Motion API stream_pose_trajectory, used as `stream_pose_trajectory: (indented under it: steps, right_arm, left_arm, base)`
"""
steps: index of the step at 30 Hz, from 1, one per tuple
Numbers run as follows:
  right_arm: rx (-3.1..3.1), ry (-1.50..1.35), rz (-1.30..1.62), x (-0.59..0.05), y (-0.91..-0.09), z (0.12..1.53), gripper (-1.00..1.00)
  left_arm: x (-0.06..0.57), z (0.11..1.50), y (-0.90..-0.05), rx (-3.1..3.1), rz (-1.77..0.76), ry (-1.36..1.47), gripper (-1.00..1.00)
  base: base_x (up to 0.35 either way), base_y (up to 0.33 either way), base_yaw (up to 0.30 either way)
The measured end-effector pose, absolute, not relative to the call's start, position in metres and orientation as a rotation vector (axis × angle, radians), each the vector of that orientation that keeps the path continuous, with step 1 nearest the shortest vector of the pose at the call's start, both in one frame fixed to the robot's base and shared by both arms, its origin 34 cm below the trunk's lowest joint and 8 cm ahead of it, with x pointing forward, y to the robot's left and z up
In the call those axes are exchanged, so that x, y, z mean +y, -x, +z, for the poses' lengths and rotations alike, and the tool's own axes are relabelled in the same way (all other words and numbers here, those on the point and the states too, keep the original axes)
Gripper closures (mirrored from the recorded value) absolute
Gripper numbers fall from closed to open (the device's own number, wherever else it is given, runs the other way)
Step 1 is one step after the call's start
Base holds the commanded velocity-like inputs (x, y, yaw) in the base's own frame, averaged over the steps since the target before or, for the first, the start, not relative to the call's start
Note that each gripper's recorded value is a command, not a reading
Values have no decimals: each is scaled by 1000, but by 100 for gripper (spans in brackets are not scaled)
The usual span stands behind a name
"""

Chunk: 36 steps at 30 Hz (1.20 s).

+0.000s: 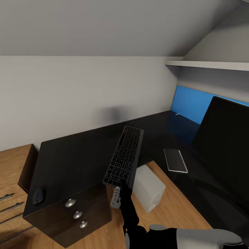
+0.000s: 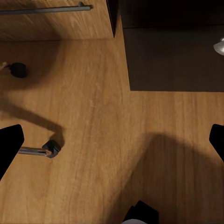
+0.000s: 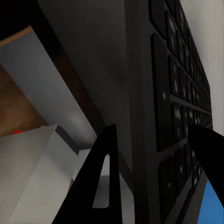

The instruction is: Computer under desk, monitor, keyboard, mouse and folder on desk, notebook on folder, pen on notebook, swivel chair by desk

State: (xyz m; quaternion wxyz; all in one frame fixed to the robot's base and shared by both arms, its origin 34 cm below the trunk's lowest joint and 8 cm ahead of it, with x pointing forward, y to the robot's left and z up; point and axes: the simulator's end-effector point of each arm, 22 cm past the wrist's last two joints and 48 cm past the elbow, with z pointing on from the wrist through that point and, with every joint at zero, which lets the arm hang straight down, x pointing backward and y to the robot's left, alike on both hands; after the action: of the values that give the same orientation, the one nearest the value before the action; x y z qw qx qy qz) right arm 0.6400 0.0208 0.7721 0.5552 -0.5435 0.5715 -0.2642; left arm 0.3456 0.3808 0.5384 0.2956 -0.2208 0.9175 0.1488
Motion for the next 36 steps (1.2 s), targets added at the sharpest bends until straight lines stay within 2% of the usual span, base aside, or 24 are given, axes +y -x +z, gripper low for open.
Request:
stream_pose_trajectory:
  steps: [8,15,29,36]
  right_arm:
    - [1349,1258,-566,29,-633,774,100]
    - [1359,1262,-555,31,-630,769,100]
    - [1357,1260,-546,33,-628,769,100]
    - [1345,1245,-515,38,-627,772,100]
  left_arm:
    - [380,538,-344,2444,397,588,-100]
    - [381,536,-342,2452,401,587,-100]
    - [381,536,-342,2453,401,587,-100]
    - [381,536,-342,2453,401,587,-100]
  base:
    - [-3,-3,75]
    - [-178,-85,155]
    - [-15,-6,15]
    - [0,0,213]
